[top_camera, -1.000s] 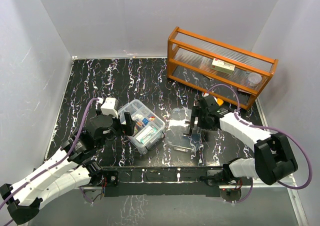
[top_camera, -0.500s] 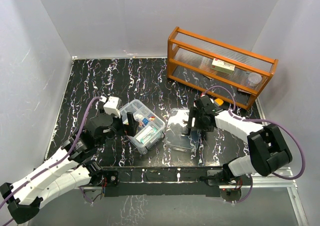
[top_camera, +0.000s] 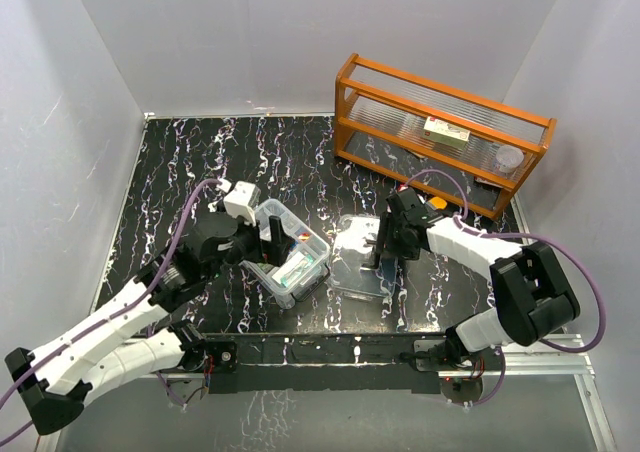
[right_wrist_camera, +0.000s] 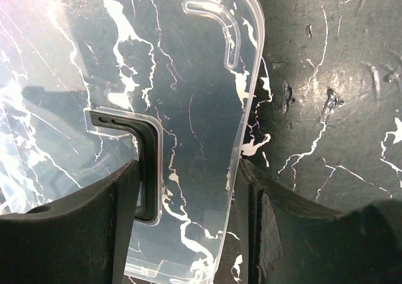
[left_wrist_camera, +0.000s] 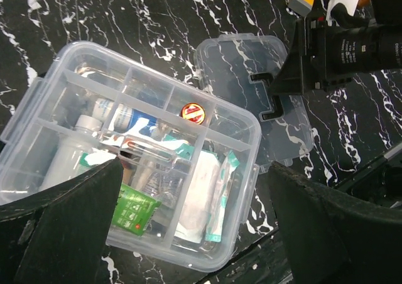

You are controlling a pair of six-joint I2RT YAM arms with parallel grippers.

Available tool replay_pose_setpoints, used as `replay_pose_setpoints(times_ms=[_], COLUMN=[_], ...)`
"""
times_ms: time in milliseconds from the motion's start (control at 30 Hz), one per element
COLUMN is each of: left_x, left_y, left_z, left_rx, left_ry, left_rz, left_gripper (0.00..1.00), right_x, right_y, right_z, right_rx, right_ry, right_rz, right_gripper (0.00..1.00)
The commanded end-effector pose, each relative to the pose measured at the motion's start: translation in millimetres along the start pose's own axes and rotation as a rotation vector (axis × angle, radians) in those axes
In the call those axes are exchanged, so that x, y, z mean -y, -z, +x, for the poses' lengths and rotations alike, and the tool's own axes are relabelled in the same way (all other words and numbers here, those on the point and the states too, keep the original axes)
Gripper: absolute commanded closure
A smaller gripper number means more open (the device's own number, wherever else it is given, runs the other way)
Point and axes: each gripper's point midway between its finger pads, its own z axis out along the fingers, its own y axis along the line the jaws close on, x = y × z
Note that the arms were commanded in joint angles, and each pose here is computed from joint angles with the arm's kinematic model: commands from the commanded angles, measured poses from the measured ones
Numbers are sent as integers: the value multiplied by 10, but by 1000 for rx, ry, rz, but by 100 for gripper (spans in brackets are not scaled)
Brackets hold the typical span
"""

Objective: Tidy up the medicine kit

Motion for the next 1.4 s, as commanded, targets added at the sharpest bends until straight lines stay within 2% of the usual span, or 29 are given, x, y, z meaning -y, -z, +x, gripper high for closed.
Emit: replay_pose_setpoints(times_ms=[0, 233, 767, 1100, 1200, 1367], left_x=[225, 441, 811, 1101, 1239, 1455], left_y=[-54, -225, -592, -998, -1107, -1132], left_z=[-141, -163, -106, 25, 64, 14], left_rx=[-6, -55, -175, -345, -392, -404], left_ry=[29, 74, 151, 242, 254, 292], left_rz=[72, 130, 222, 247, 297, 416], left_gripper=[1, 1, 2, 4, 5, 6], right_x=[-13, 55, 170, 142, 107, -1], right_y=[73, 315, 889, 1455, 1581, 1735], right_z=[-94, -275, -363, -452, -491, -517], right_rx=[47, 142, 284, 368, 389, 400], right_ry=[-23, -51, -64, -88, -98, -91], right_rz=[-19, -34, -59, -104, -125, -188], right_gripper=[54, 55, 56, 56, 56, 56])
